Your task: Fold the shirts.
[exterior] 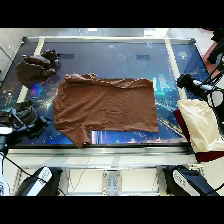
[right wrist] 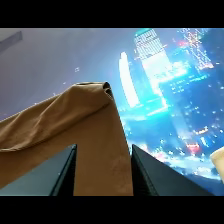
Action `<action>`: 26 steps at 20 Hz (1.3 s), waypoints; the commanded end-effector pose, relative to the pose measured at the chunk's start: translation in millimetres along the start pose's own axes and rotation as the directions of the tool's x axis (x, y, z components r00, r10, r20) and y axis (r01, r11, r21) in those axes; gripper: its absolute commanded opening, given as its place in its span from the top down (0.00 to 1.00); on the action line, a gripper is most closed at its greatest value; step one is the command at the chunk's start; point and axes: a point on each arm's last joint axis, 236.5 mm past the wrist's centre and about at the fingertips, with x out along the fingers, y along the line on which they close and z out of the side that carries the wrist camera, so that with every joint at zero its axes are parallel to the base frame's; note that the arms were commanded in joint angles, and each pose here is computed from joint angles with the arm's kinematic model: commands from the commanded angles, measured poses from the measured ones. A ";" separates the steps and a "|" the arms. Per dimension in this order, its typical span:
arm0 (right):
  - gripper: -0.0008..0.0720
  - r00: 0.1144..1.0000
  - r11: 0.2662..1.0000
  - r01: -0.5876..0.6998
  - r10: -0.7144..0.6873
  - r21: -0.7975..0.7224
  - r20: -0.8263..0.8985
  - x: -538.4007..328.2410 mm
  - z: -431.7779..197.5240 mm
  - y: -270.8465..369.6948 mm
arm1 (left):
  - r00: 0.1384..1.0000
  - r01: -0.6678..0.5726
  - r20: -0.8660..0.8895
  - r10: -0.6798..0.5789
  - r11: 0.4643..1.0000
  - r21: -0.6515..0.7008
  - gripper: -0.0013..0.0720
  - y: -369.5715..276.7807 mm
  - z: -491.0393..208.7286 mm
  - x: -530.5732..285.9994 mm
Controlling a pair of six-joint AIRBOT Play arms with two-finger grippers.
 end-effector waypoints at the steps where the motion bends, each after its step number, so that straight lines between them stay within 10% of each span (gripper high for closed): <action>1: 0.43 1.000 1.000 -0.017 0.017 -0.003 -0.004 -1.2 -2.1 6.4 | 0.997 0.072 -0.030 -0.074 0.996 -0.043 0.11 -6.8 -4.1 21.3; 7: 0.43 0.999 0.999 -0.037 0.038 0.028 -0.021 -1.5 -6.1 11.3 | 0.991 0.098 -0.096 -0.096 0.995 0.019 0.17 -28.7 -24.0 46.7; 9: 0.43 0.998 0.999 -0.031 0.033 0.032 -0.053 -1.7 -13.9 10.1 | 0.987 0.108 -0.122 -0.101 0.993 0.047 0.42 -38.5 -33.4 50.6; 10: 0.43 0.996 0.999 -0.020 0.022 0.027 -0.083 -2.0 -20.8 7.6 | 0.984 0.117 -0.141 -0.108 0.992 0.055 0.83 -42.6 -38.9 50.9; 11: 0.43 0.993 1.000 -0.002 0.004 0.016 -0.121 -3.0 -29.8 3.2 | 0.982 0.123 -0.149 -0.113 0.991 0.059 0.97 -43.9 -41.1 50.6; 14: 0.62 0.951 0.997 0.053 -0.067 -0.052 -0.302 -12.8 -72.5 -14.2 | 0.980 0.135 -0.156 -0.124 0.989 0.065 0.96 -48.3 -39.5 48.6; 19: 0.62 0.804 0.959 0.271 -0.273 -0.083 -0.529 -71.2 -146.9 -94.7 | 0.971 0.192 -0.166 -0.171 0.975 0.115 0.96 -71.1 -25.2 37.9; 26: 0.57 0.794 0.908 0.145 0.130 0.393 -0.594 -55.9 -287.6 -63.1 | 0.972 0.203 -0.150 -0.183 0.970 0.134 0.96 -78.8 -14.5 34.0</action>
